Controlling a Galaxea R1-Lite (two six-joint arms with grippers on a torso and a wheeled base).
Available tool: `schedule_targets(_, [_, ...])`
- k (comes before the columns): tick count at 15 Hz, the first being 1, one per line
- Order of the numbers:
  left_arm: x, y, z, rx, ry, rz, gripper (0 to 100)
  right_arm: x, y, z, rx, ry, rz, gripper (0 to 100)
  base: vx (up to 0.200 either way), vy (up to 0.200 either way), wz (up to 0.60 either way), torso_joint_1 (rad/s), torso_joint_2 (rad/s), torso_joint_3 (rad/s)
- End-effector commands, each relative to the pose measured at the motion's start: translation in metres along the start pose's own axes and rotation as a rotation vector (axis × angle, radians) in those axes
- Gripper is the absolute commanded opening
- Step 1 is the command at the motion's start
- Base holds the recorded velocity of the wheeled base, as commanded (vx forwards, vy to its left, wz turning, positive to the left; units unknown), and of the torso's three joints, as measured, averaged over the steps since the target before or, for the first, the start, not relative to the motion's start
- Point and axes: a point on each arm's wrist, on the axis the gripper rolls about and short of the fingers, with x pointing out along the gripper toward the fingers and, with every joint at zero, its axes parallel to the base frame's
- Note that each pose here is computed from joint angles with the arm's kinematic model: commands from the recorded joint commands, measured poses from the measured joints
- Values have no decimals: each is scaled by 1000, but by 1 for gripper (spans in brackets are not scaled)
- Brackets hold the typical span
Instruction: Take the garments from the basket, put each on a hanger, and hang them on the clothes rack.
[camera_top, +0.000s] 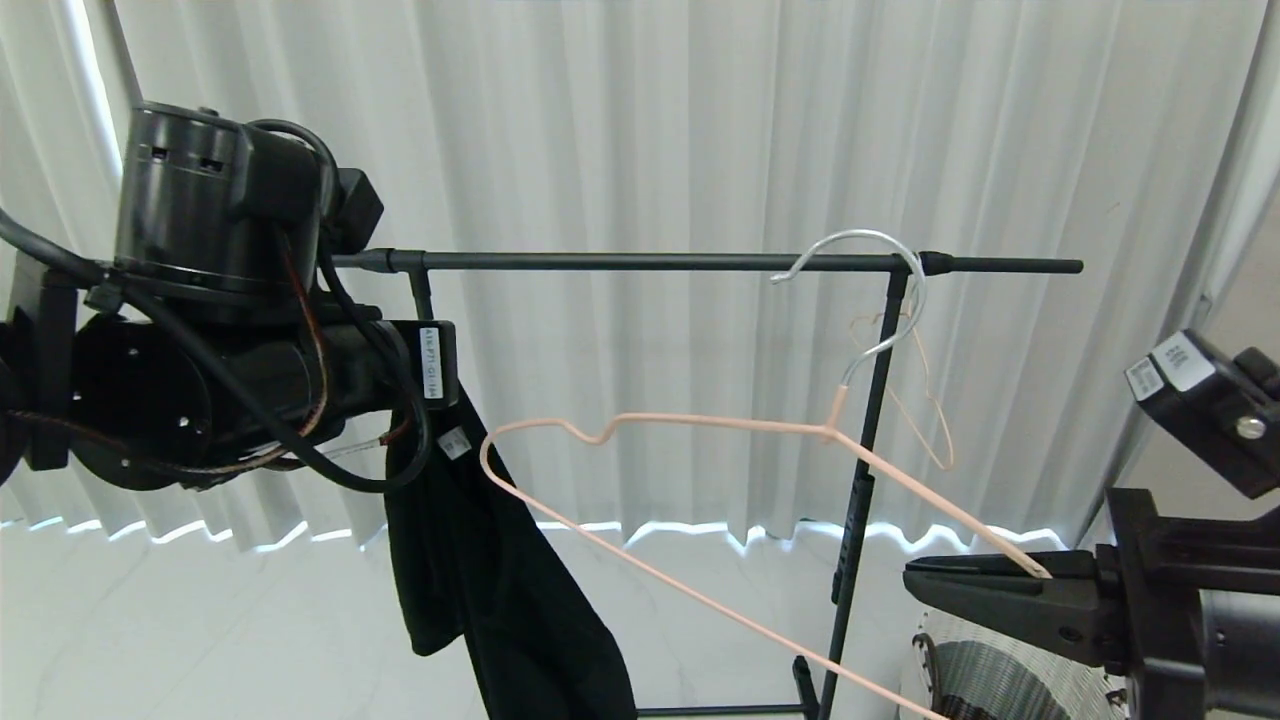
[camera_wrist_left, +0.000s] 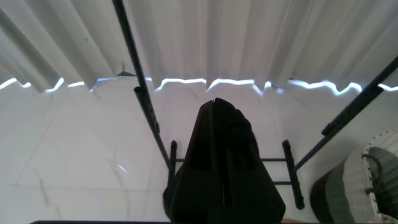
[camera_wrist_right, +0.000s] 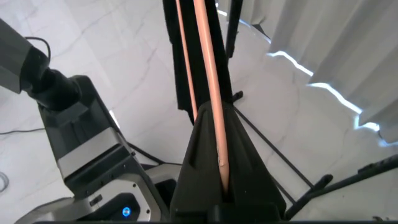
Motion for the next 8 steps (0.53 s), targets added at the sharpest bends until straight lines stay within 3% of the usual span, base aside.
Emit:
schedule_targets(1, [3,-9,-2,6,11,-22,0,13,-1,-1,4,22,0,0,0,0,0,0,0,0])
schedule_targets(8, [-2,-17,-2,16,5,-56,0,25,-3,2,16,-4,1,0,0,0,0,0,0,0])
